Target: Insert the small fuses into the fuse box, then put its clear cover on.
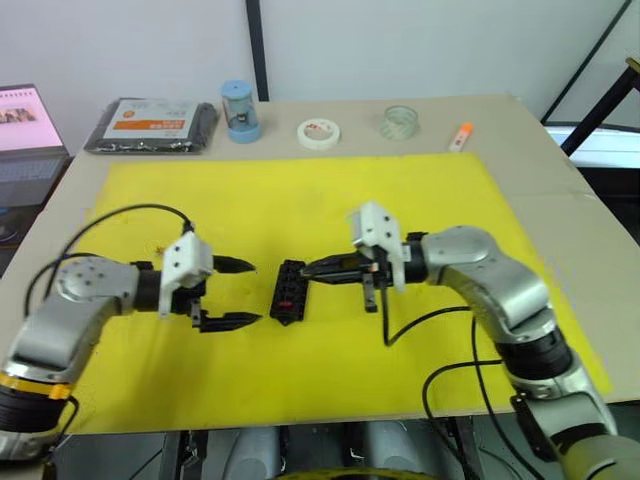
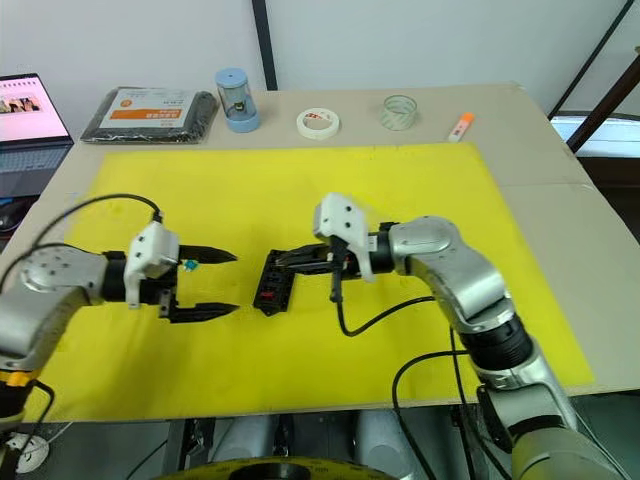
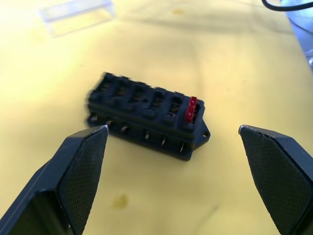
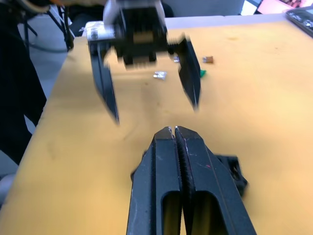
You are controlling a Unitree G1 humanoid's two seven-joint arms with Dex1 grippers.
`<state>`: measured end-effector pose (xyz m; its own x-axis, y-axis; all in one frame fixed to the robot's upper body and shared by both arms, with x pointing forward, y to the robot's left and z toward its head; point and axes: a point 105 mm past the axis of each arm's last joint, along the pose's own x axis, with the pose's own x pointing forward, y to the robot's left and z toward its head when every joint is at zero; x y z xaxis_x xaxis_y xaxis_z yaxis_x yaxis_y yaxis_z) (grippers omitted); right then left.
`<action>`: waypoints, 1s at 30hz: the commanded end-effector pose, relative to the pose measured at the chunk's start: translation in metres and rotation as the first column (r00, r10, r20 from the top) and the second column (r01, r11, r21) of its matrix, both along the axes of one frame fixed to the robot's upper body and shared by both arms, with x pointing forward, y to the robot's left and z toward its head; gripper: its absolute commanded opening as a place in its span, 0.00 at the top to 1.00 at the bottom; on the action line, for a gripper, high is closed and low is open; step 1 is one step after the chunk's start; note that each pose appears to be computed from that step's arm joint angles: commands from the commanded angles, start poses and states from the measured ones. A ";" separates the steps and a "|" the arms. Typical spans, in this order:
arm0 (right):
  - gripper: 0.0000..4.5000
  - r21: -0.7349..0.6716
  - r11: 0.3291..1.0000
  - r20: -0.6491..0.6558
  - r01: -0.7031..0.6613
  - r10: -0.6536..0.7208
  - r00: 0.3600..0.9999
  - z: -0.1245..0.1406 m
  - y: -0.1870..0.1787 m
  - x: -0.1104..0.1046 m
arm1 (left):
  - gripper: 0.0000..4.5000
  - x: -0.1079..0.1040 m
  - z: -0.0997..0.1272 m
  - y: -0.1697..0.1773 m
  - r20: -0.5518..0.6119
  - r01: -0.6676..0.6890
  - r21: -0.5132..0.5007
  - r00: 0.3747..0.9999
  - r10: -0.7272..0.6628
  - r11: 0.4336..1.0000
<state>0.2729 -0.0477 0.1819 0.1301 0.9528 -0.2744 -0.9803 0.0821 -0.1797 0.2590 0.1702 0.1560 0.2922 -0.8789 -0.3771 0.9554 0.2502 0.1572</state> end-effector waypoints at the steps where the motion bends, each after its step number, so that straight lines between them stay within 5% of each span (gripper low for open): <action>1: 0.99 -0.039 0.999 0.082 0.019 -0.016 0.997 0.017 -0.023 0.001 | 0.00 -0.006 0.023 0.016 0.013 -0.031 0.006 0.999 0.031 1.000; 6: 0.99 -0.186 0.977 0.135 0.099 -0.075 0.988 0.015 -0.074 0.007 | 0.00 -0.013 0.028 0.059 -0.021 -0.152 0.100 0.988 0.154 0.983; 9: 0.86 -0.259 0.952 0.151 0.163 -0.127 0.980 0.016 -0.108 0.011 | 0.00 -0.020 0.028 0.093 -0.029 -0.253 0.161 0.965 0.261 0.954; 21: 0.01 -0.419 0.827 0.140 0.375 -0.350 0.926 0.025 -0.215 0.010 | 0.00 -0.056 0.025 0.210 -0.015 -0.531 0.304 0.827 0.561 0.791; 30: 0.01 -0.430 0.783 0.152 0.449 -0.428 0.891 0.018 -0.242 0.013 | 0.00 -0.053 0.025 0.219 -0.007 -0.549 0.291 0.818 0.575 0.784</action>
